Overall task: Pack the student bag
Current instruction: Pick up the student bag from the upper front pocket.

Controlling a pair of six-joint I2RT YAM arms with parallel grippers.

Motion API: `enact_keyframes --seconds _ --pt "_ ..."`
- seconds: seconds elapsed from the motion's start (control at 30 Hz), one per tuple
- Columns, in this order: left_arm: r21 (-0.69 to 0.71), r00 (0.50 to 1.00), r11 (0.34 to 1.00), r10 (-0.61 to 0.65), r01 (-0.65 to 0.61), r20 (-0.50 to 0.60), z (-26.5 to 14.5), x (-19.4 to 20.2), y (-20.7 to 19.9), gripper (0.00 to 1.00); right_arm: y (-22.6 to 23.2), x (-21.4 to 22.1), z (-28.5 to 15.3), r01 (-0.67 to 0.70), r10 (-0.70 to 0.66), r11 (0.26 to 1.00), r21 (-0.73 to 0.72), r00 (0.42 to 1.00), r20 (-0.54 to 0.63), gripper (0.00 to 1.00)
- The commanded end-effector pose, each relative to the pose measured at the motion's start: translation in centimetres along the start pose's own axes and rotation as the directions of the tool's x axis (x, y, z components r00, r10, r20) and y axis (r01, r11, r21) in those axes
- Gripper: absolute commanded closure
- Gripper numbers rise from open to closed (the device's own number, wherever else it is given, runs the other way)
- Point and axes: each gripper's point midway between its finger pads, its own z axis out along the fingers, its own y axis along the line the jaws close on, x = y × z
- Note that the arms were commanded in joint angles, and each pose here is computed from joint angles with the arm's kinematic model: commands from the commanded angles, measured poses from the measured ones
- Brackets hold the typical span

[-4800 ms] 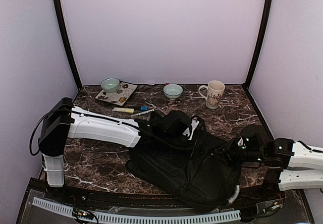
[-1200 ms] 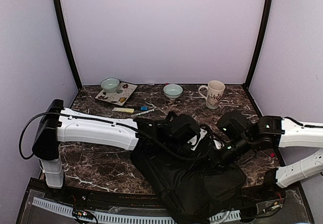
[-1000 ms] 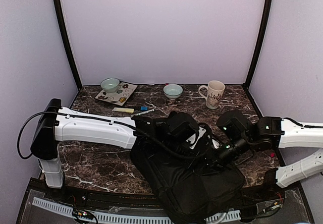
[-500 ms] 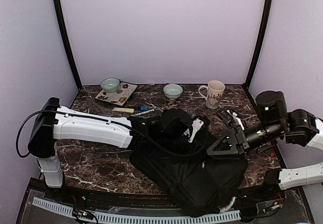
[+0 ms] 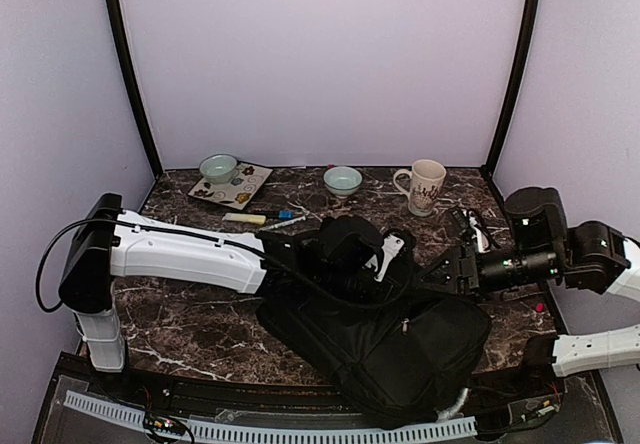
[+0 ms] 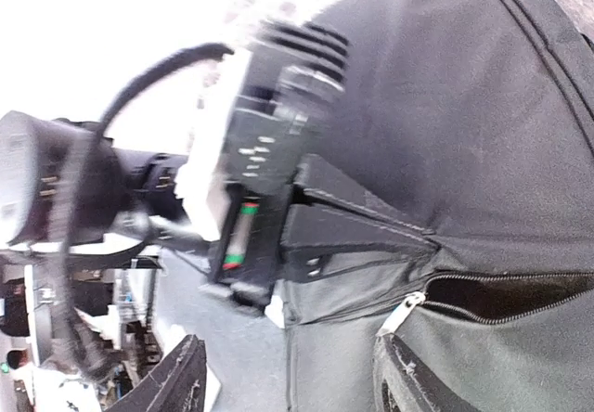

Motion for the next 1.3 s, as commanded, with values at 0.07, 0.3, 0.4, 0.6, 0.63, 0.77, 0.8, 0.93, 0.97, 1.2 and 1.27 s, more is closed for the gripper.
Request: enact_keyframes --seconds 0.07,0.3,0.4,0.6,0.63,0.77,0.8,0.93,0.97,1.2,1.27 --pt "0.086 0.985 0.996 -0.044 0.03 0.166 -1.6 -6.0 -1.9 1.0 -1.5 0.1 1.9 0.056 -0.052 0.995 0.086 0.998 -0.043 0.43" --pt "0.11 0.984 0.993 -0.052 0.033 0.168 -1.7 -6.5 -2.3 1.0 -2.1 0.1 3.6 0.104 -0.099 0.991 0.09 0.994 -0.053 0.42" --pt "0.117 0.983 0.993 -0.053 0.032 0.174 -2.2 -6.8 -2.6 1.0 -2.8 -0.2 4.1 0.123 -0.118 0.985 0.124 0.992 -0.047 0.42" --pt "0.143 0.978 0.989 -0.068 0.04 0.198 -3.1 -7.4 -3.1 1.0 -4.3 0.2 4.7 0.118 -0.111 0.98 0.161 0.992 -0.052 0.42" --pt "0.147 0.977 0.988 -0.072 0.042 0.201 -3.2 -7.5 -3.1 1.0 -4.8 0.4 4.8 0.115 -0.108 0.979 0.167 0.993 -0.049 0.42" --pt "0.156 0.974 0.987 -0.077 0.044 0.214 -3.8 -8.0 -3.3 1.0 -5.9 0.3 4.3 0.102 -0.103 0.979 0.174 0.995 -0.001 0.43" --pt "0.159 0.973 0.986 -0.078 0.044 0.218 -4.0 -8.2 -3.4 1.0 -6.1 0.4 4.3 0.099 -0.102 0.981 0.169 0.995 0.008 0.43" --pt "0.168 0.97 0.985 -0.082 0.044 0.228 -4.6 -8.5 -3.6 1.0 -7.2 0.5 4.0 0.087 -0.095 0.981 0.172 0.995 0.039 0.44" --pt "0.169 0.97 0.985 -0.081 0.043 0.228 -4.7 -8.5 -3.6 1.0 -7.7 0.5 3.9 0.081 -0.091 0.979 0.187 0.995 0.044 0.45" --pt "0.193 0.967 0.981 -0.081 0.034 0.243 -5.7 -9.0 -4.3 1.0 -10.1 0.8 3.6 0.059 -0.076 0.957 0.283 0.996 0.049 0.53" --pt "0.193 0.964 0.981 -0.081 0.032 0.252 -6.0 -9.4 -4.4 1.0 -10.6 1.2 4.0 0.057 -0.069 0.955 0.29 0.997 0.031 0.56"
